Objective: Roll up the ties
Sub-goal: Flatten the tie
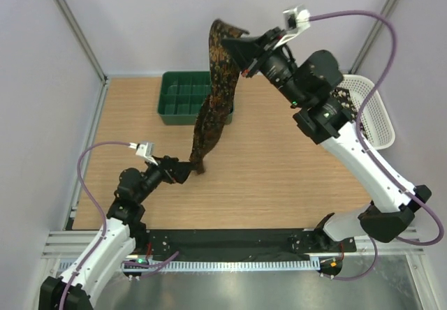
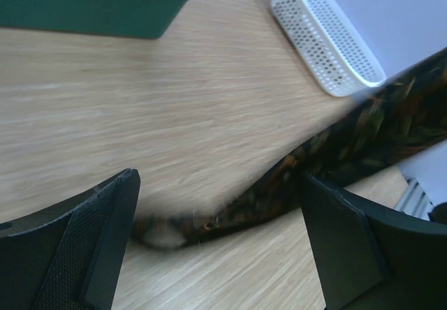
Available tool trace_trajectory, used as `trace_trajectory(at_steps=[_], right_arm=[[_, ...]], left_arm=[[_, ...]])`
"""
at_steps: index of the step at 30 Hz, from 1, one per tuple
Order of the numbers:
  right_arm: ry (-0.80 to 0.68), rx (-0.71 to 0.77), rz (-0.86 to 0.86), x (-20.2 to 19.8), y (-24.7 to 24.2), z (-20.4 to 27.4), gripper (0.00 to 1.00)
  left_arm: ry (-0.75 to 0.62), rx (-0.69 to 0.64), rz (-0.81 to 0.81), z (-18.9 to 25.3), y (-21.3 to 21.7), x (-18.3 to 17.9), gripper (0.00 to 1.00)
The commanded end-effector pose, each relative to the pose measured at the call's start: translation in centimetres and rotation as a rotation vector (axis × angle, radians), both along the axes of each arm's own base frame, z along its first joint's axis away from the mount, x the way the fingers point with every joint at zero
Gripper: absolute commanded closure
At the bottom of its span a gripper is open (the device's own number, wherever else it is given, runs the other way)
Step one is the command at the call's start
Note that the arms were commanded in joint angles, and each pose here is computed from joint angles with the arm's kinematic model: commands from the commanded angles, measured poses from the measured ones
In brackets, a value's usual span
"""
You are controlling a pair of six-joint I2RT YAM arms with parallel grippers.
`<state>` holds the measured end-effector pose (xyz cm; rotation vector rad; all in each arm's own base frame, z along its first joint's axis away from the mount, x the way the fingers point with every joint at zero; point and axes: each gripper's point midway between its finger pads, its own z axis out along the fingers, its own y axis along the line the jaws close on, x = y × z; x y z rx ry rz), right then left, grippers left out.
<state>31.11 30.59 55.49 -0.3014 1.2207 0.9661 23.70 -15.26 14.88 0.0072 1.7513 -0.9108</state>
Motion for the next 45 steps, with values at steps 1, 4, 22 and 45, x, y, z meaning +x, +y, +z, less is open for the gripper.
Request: trace_trajectory(at_steps=[1,4,22,45], right_arm=[[-0.137,0.155,-0.03,-3.6,-3.6,8.4,0.99],[-0.126,0.172,0.034,-4.7,-3.0,8.9,0.99],[-0.116,0.268,0.022,-7.7,-6.2,12.5,0.99],[-0.068,0.325,0.148,-8.6,-4.6,14.5,0.98]], left_arm=[[-0.19,-0.049,-0.064,4.5,-1.2,-0.5,0.0],[-0.283,-0.1,-0.071,6.0,-1.1,-1.3,0.0],[-0.377,-0.145,-0.15,9.2,-3.0,-1.8,0.0],[-0.733,0.022,-0.853,13.1,-16.0,-2.7,0.0]])
